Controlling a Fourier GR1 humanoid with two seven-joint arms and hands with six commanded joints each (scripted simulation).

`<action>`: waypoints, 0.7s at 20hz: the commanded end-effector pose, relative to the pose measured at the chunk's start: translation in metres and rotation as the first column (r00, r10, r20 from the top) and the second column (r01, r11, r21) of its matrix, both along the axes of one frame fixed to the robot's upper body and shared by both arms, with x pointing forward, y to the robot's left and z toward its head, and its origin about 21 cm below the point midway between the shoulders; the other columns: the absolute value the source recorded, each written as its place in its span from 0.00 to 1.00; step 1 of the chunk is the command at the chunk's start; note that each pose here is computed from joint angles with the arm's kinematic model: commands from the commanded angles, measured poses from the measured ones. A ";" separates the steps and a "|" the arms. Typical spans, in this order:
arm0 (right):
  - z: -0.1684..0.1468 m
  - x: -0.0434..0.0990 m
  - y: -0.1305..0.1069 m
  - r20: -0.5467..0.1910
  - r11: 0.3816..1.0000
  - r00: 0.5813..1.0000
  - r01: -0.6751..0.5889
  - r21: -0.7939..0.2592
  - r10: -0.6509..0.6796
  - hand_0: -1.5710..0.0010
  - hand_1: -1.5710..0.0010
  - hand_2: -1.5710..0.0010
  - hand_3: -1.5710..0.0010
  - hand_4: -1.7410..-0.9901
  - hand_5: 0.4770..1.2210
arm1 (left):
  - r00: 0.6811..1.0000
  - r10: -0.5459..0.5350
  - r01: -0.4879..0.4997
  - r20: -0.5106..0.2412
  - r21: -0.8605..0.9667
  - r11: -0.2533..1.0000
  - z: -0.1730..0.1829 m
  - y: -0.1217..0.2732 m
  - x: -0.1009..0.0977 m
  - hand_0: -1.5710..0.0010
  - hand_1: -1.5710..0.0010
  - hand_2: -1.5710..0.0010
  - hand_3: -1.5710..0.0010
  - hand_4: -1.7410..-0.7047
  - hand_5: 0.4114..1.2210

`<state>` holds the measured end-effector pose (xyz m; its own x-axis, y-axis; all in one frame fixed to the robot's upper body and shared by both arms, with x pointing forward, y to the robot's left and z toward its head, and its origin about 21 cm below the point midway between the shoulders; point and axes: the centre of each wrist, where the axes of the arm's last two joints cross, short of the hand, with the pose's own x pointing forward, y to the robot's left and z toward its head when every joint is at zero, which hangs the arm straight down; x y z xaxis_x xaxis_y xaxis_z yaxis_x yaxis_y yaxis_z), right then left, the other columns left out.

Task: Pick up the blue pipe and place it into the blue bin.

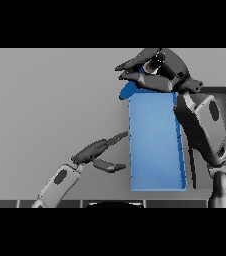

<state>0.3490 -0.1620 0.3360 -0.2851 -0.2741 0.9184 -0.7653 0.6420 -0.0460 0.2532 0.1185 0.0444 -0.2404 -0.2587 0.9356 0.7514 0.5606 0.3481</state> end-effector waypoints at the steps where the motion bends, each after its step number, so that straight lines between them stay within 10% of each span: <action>1: -0.001 0.008 -0.007 -0.028 0.999 0.998 0.047 -0.013 -0.048 0.00 0.00 0.00 0.00 0.01 0.88 | 1.000 0.003 -0.003 -0.004 0.014 1.000 0.000 0.003 0.003 1.00 1.00 1.00 1.00 0.80 0.10; 6: -0.052 0.045 -0.057 -0.196 0.955 0.937 0.268 -0.125 -0.289 0.00 0.00 0.00 0.00 0.00 0.86 | 1.000 0.014 -0.013 -0.020 0.011 1.000 -0.004 0.005 0.005 1.00 1.00 1.00 1.00 0.81 0.10; 14: -0.150 0.032 -0.082 -0.472 0.871 0.738 0.345 -0.349 -0.482 0.00 0.00 0.00 0.00 0.00 0.86 | 0.999 0.012 -0.012 -0.033 -0.004 1.000 -0.006 0.003 0.001 1.00 1.00 1.00 1.00 0.82 0.07</action>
